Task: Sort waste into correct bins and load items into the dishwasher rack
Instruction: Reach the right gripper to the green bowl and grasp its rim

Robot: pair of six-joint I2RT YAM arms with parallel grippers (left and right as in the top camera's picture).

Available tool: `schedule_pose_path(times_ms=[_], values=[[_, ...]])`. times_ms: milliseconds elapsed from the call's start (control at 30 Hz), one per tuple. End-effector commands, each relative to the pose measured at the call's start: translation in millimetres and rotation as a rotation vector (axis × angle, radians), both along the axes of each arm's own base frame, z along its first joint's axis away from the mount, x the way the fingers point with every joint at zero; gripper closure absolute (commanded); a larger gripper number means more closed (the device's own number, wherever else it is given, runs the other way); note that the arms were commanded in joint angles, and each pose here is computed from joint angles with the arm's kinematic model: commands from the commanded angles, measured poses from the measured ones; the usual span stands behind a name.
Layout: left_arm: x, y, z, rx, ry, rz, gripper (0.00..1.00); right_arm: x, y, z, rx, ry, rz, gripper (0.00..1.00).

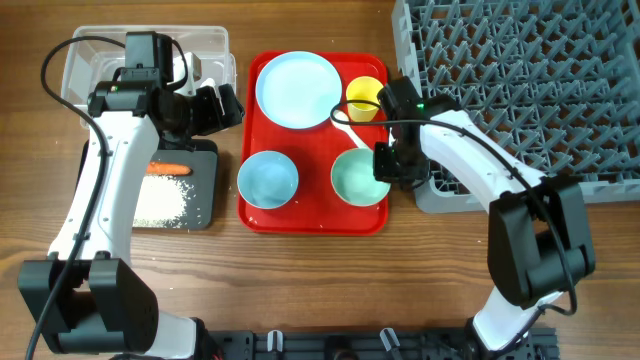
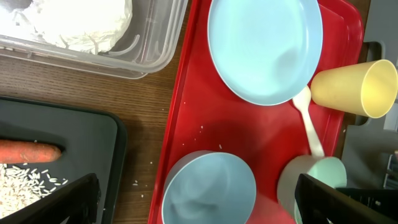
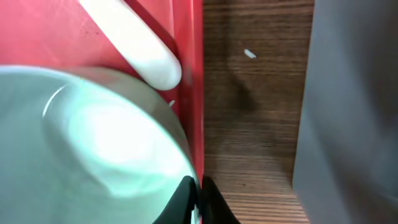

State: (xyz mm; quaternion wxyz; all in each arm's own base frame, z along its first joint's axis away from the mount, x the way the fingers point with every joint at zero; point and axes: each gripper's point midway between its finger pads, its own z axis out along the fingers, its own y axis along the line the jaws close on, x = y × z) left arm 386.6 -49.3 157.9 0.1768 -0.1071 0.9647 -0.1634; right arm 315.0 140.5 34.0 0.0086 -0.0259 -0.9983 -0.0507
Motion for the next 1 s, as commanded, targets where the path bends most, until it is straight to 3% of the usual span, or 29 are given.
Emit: schedule_pose_path(times_ms=[0, 67, 133, 233, 467, 633, 733, 833, 867, 933, 967], values=[[0.3, -0.9, 8.5, -0.011, -0.022, -0.001, 0.00, 7.3, 0.8, 12.1, -0.001, -0.045, -0.004, 0.82], [0.3, -0.9, 8.5, -0.012, -0.022, 0.000, 0.00, 8.1, 2.0, 12.3, 0.005, -0.048, -0.003, 0.66], [0.1, -0.9, 8.4, -0.011, -0.021, -0.001, 0.00, 8.2, 2.5, 12.3, 0.007, -0.048, -0.001, 0.60], [-0.4, -0.9, 8.2, -0.012, -0.018, 0.000, 0.00, 8.5, 2.9, 12.4, 0.009, -0.050, 0.000, 0.64], [-1.2, -0.9, 7.8, -0.011, -0.015, -0.001, 0.00, 10.6, 14.0, 12.5, 0.023, -0.074, 0.026, 0.60], [-1.2, -0.9, 7.8, -0.011, -0.015, -0.001, 0.00, 11.6, 19.9, 9.5, 0.006, -0.101, 0.050, 0.64], [-1.2, -0.9, 7.9, -0.011, -0.015, -0.001, 0.00, 11.8, 19.9, 9.5, 0.007, -0.102, 0.050, 0.73], [-1.2, -0.9, 7.9, -0.012, -0.015, 0.000, 0.00, 16.4, 20.5, 9.5, 0.006, -0.123, 0.054, 0.92], [-1.2, -0.9, 7.9, -0.012, -0.015, 0.000, 0.00, 20.0, 20.2, 7.9, 0.002, -0.142, 0.056, 0.95], [-1.2, -0.9, 7.9, -0.011, -0.015, -0.001, 0.00, 21.2, 20.1, 3.7, 0.004, -0.154, 0.056, 0.93], [-1.2, -0.9, 7.9, -0.012, -0.015, 0.000, 0.00, 21.5, 20.3, 3.6, 0.004, -0.157, 0.068, 0.86]])
